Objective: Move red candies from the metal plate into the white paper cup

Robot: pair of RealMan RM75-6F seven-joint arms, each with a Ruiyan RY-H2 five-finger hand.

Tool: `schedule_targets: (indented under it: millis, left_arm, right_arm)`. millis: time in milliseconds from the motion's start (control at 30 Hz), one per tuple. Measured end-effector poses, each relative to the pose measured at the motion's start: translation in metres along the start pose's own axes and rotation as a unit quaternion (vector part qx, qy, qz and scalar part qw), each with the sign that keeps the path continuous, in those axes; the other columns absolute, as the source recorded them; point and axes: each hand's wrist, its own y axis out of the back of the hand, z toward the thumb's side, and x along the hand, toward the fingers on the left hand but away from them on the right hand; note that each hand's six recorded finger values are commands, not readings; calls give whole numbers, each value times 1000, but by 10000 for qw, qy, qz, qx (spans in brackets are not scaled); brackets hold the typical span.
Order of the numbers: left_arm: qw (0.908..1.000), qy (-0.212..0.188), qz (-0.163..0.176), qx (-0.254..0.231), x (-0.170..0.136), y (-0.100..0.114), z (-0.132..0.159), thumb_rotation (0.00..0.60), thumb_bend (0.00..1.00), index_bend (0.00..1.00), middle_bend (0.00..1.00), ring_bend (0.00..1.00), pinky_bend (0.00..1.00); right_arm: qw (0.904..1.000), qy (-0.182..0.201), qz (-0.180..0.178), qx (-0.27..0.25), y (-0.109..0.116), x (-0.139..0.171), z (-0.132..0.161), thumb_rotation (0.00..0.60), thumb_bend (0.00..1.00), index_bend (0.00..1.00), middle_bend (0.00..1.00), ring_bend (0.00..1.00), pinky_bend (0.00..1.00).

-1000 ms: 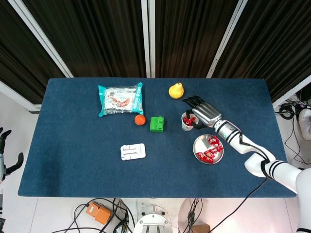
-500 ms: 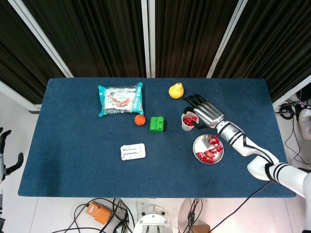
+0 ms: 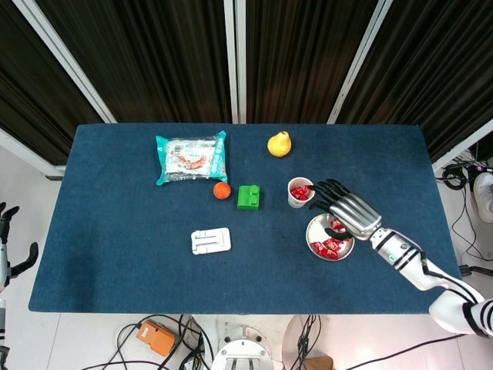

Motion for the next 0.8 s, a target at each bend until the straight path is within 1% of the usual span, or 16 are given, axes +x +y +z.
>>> schedule_targets:
  millis: [167,267,367,433,667,800]
  left_arm:
    - [10000,4,-3,4,0,0,0,600,348,116,0,0,0]
    - [10000,5,-4,2,0,0,0,600,348,116,0,0,0]
    - [10000,0,-5,-2,0,0,0,600,348,116,0,0,0]
    - [10000,2,0,-12,0,0,0,600,348,116,0,0,0]
    - [10000,2,0,-12,-1,1,-1,600,348,116,0,0,0]
    - [10000,14,6,-13,-1,1,-1,600,348,116,0,0,0]
  right_arm:
    - [9991,-176,391,28,-27,23,-7,600,476,341,94,0,0]
    - [9979,-281,583,-38,-40,33,-11,600,476,353,94,0,0]
    - [9969,-341,695,-97,-49,40,-13,600,476,383,94,0,0]
    - [9965,-367,735,-130,-52,42,-14,600,476,391,95,0,0]
    - [9932,-430,1051,-242,-73,43,-17,600,476,395,95,0,0]
    - [9923,-462,1121,-260,-78,43,-20,600,476,397,95,0,0]
